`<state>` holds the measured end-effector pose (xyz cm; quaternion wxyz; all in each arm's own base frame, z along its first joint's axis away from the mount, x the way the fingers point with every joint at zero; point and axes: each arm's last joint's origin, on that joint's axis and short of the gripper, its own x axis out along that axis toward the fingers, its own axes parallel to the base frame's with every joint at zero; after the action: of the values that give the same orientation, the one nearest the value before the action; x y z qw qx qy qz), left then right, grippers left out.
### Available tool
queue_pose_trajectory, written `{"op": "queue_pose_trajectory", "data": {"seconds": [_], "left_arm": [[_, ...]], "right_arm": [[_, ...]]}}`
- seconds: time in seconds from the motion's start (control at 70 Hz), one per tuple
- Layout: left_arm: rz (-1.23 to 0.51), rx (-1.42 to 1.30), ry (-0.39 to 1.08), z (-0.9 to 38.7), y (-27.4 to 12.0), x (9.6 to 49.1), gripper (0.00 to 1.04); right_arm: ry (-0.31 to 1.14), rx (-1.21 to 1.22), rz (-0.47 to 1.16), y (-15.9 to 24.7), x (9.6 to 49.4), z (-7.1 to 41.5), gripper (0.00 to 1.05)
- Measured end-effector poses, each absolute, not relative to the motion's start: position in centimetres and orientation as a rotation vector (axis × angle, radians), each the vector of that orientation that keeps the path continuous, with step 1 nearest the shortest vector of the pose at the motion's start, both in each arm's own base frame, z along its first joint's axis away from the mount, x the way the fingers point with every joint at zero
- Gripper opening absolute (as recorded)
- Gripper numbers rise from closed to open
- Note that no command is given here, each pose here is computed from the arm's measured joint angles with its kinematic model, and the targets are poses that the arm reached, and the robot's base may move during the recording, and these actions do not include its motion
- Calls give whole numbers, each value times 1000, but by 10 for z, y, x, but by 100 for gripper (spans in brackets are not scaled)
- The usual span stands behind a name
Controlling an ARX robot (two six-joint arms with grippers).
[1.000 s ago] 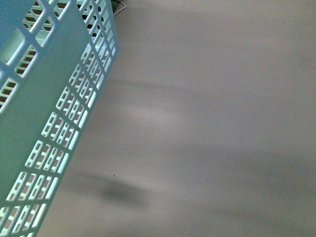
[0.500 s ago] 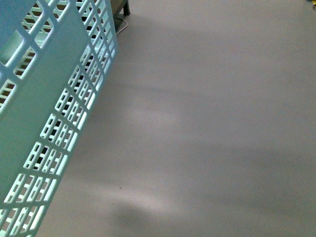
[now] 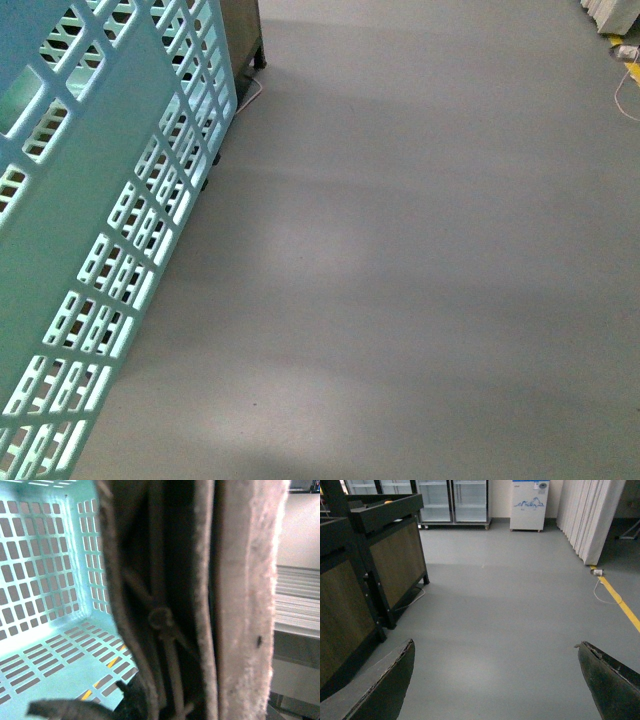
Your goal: Pick lemon and mango into basket
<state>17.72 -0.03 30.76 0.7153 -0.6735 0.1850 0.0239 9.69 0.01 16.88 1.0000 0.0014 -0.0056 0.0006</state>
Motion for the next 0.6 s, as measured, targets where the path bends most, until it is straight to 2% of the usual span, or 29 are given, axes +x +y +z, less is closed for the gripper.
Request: {"op": "queue_pose_trajectory", "data": {"seconds": [0.6], "left_arm": [[53,-1491,410,308,0,177,14]], "right_arm": [[-11,3,1,0,97,169,96]]}}
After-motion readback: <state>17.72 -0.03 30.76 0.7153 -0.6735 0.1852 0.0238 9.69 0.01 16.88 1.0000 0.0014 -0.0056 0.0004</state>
